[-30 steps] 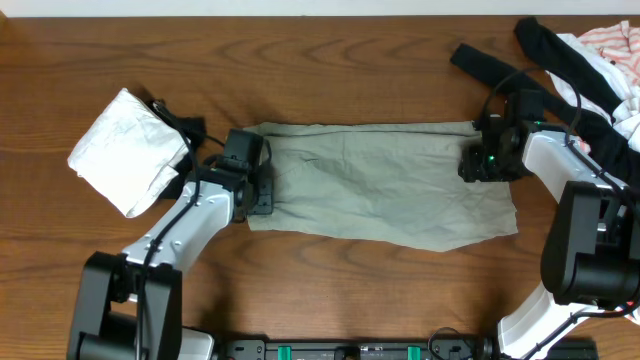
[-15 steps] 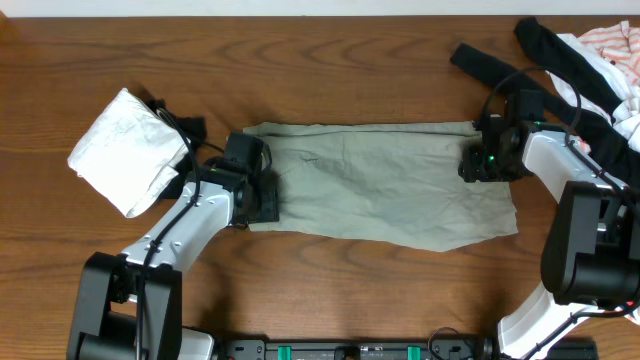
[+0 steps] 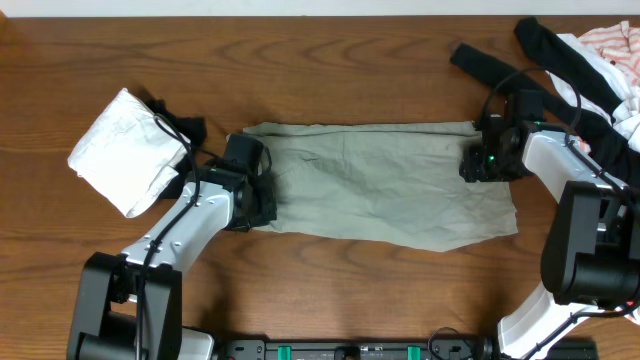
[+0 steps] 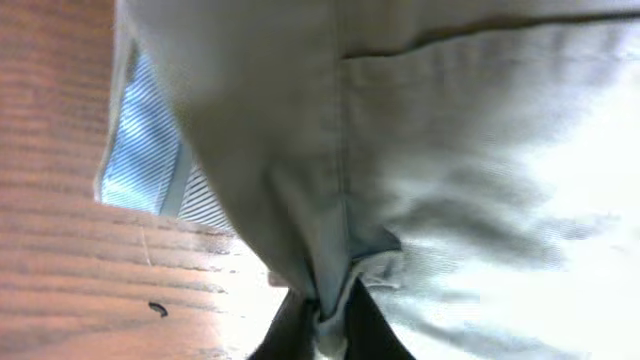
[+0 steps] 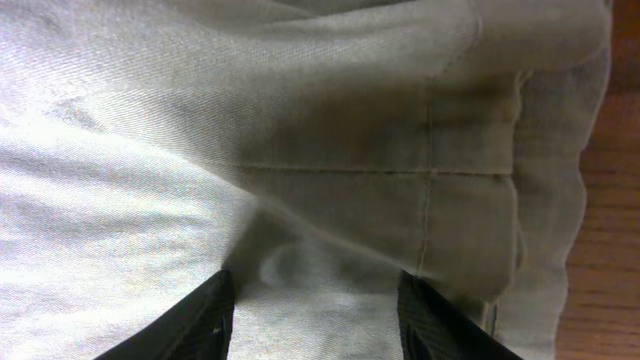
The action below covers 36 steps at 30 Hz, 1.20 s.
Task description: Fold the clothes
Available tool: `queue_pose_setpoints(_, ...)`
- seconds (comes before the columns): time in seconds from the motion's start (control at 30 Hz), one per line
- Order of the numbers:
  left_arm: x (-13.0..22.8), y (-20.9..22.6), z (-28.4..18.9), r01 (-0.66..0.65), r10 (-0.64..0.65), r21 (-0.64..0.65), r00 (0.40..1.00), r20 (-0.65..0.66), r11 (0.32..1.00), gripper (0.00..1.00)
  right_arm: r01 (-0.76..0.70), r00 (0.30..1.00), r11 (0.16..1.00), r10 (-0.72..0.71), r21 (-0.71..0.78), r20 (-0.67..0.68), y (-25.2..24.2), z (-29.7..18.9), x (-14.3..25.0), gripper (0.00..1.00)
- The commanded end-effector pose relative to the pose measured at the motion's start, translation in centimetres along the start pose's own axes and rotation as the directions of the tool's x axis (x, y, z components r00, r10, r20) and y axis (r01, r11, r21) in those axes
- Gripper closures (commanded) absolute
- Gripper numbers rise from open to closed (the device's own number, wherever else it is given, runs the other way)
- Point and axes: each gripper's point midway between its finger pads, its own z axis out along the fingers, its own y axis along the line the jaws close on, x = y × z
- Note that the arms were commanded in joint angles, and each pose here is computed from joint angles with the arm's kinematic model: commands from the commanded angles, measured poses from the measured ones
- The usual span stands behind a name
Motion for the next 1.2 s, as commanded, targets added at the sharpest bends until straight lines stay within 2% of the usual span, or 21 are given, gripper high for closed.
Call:
queue_pose_setpoints(0.0, 0.0, 0.2, -0.2, 0.008, -0.008, -0.007, 1.0, 0.007, 1.0, 0.94, -0.013, 0.997, 1.0, 0.014, 0.008, -0.072, -0.5, 1.3, 2.3, 0.49)
queue_pose_setpoints(0.1, 0.0, 1.8, -0.3, 0.008, -0.007, -0.092, 1.0, 0.016, 0.996, 0.94, -0.013, 0.997, 1.0, 0.014, 0.008, -0.073, -0.5, 1.2, 2.3, 0.49)
queue_pose_setpoints(0.17, 0.0, 4.3, -0.7, 0.011, -0.003, -0.231, 0.999, 0.034, 0.973, 0.94, -0.017, 0.997, 1.0, 0.017, 0.008, -0.073, -0.6, 1.2, 2.3, 0.5)
queue_pose_setpoints(0.23, -0.5, 7.5, -1.8, 0.015, 0.017, -0.409, 0.997, 0.073, 0.912, 0.94, -0.024, 0.997, 1.0, 0.024, 0.009, -0.076, -0.9, 1.2, 2.4, 0.5)
queue_pose_setpoints(0.3, -0.7, 8.0, -2.1, 0.017, 0.023, -0.442, 0.996, 0.085, 0.897, 0.94, -0.029, 0.997, 1.0, 0.03, 0.01, -0.075, -1.1, 1.2, 2.5, 0.5)
queue_pose_setpoints(0.53, -1.4, 7.7, -2.0, 0.027, 0.025, -0.425, 0.993, 0.116, 0.905, 0.94, -0.039, 0.996, 0.999, 0.04, 0.011, -0.08, -1.3, 1.1, 2.6, 0.5)
queue_pose_setpoints(0.6, -1.4, 7.7, -2.0, 0.027, 0.025, -0.426, 0.993, 0.115, 0.905, 0.85, -0.039, 0.996, 0.999, 0.04, 0.011, -0.08, -1.4, 1.1, 2.6, 0.51)
queue_pose_setpoints(0.63, -1.4, 7.7, -2.0, 0.026, 0.025, -0.426, 0.993, 0.114, 0.905, 0.75, -0.039, 0.996, 0.999, 0.04, 0.011, -0.08, -1.4, 1.1, 2.6, 0.5)
queue_pose_setpoints(0.7, -1.3, 7.7, -2.1, 0.026, 0.025, -0.425, 0.993, 0.114, 0.905, 0.71, -0.039, 0.996, 0.999, 0.039, 0.011, -0.077, -1.3, 1.1, 2.5, 0.49)
queue_pose_setpoints(0.73, -1.4, 7.6, -2.2, 0.027, 0.026, -0.423, 0.993, 0.119, 0.906, 0.67, -0.038, 0.996, 0.999, 0.039, 0.011, -0.074, -1.3, 1.1, 2.5, 0.47)
queue_pose_setpoints(0.9, -3.1, 6.6, -4.6, 0.055, 0.03, -0.382, 0.976, 0.215, 0.923, 0.61, -0.06, 0.997, 0.998, 0.06, -0.003, -0.043, -1.1, 0.3, 1.3, 0.36)
queue_pose_setpoints(1.0, -5.0, 5.6, -7.0, 0.067, 0.044, -0.336, 0.949, 0.313, 0.939, 0.55, -0.065, 0.998, 0.998, 0.065, -0.008, -0.01, -0.9, -1.1, 0.0, 0.27)
queue_pose_setpoints(1.17, -6.7, 3.9, -9.5, 0.078, 0.034, -0.24, 0.903, 0.429, 0.968, 0.51, -0.063, 0.997, 0.998, 0.063, -0.001, 0.037, -1.0, -4.3, -1.9, 0.19)
